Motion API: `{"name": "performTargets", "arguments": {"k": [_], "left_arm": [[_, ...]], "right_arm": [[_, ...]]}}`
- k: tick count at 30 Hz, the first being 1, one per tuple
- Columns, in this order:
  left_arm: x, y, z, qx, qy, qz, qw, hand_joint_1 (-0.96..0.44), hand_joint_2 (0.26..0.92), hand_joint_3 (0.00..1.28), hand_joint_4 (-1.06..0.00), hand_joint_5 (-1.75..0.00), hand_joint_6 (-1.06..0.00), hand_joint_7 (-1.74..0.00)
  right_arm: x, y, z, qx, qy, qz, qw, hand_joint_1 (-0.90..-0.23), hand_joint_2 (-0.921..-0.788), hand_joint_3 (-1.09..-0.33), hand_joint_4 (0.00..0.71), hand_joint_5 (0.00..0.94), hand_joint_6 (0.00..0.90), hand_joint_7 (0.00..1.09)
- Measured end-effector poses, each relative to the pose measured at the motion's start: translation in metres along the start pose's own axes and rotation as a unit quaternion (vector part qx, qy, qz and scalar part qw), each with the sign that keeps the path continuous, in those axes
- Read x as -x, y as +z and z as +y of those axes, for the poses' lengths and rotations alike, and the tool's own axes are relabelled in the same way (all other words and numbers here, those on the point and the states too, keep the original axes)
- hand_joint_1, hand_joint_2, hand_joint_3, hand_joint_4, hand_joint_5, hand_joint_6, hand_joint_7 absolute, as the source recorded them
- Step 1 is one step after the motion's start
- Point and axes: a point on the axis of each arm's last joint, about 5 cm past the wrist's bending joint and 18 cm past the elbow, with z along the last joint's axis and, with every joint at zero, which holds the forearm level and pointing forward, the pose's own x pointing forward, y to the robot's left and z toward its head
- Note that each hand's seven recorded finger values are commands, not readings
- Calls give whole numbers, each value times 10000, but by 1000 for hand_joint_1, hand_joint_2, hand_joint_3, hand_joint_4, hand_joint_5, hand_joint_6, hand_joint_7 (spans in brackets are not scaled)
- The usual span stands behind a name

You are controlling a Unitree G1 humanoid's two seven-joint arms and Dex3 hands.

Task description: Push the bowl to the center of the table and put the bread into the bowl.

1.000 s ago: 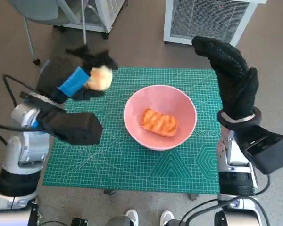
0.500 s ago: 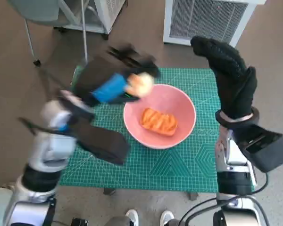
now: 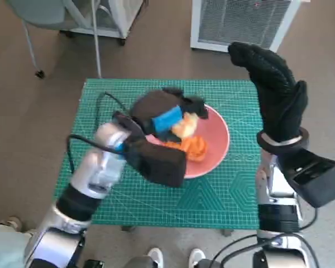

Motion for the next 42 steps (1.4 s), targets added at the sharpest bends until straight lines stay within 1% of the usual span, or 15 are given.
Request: {"name": "performTargets", "arguments": {"k": [3,5,9,12,16,18,19,23,24,27,30,34,39,42], "left_arm": [[-4,-13,-11,96,-242,71,9996,-529,908,28,-126,-9,-194,-78],[-3,-20,-9,176,-287,51,9994,-554,914,32,-110,-4,-191,-70],[19,-54,19,516,-195,-133,9984,-580,920,59,-69,-1,-192,-61],[53,-94,58,857,-50,-314,9958,-589,921,115,-28,-1,-179,-49],[123,-151,113,1277,260,-566,9898,-592,921,185,-7,1,-159,-36],[172,-178,133,1477,484,-707,9853,-595,921,254,-2,1,-154,-32],[203,-194,142,1610,625,-803,9817,-595,921,269,-1,1,-153,-32],[317,-247,164,2075,1199,-1151,9640,-620,921,414,0,1,-149,-30],[343,-267,167,2240,1384,-1266,9564,-633,921,457,1,1,-145,-28],[398,-318,163,2699,1825,-1592,9319,-659,921,535,1,1,-141,-27],[430,-376,159,3187,2267,-1931,8999,-690,921,581,-1,0,-153,-32],[458,-459,140,3756,2780,-2224,8557,-714,921,604,-32,-15,-173,-42],[459,-539,71,4393,3241,-2445,8013,-727,921,605,-82,-34,-201,-52],[448,-563,27,4621,3433,-2517,7780,-728,921,592,-110,-41,-212,-54]], "right_arm": [[1,2,-7,9,-3,0,10000,-713,-921,-841,262,3,-1,684],[1,3,-10,13,-5,-1,10000,-712,-921,-842,262,3,-1,684],[2,3,-12,0,-16,-6,10000,-707,-921,-843,261,3,-1,683],[2,3,-12,-2,-18,-7,10000,-705,-921,-844,261,3,-1,683],[2,3,-12,-2,-18,-7,10000,-703,-921,-844,262,3,-1,683],[1,3,-10,-3,-16,-9,10000,-702,-921,-844,262,4,-1,683],[1,3,-10,-3,-18,-9,10000,-702,-921,-844,262,4,-1,683],[1,4,-11,0,-30,-10,10000,-701,-921,-844,261,3,-1,683],[0,4,-10,2,-32,-10,10000,-701,-921,-843,260,3,-1,683],[-1,4,-10,4,-52,-12,10000,-701,-921,-842,257,1,-1,684],[-7,5,-6,26,-74,-10,10000,-703,-921,-839,256,1,-1,685],[-26,11,5,101,-57,-13,9999,-706,-921,-835,257,1,-1,687],[-65,21,11,136,-83,-47,9999,-703,-921,-830,262,4,-1,691],[-102,29,17,136,-93,-81,9998,-701,-921,-829,265,6,-1,694]]}}
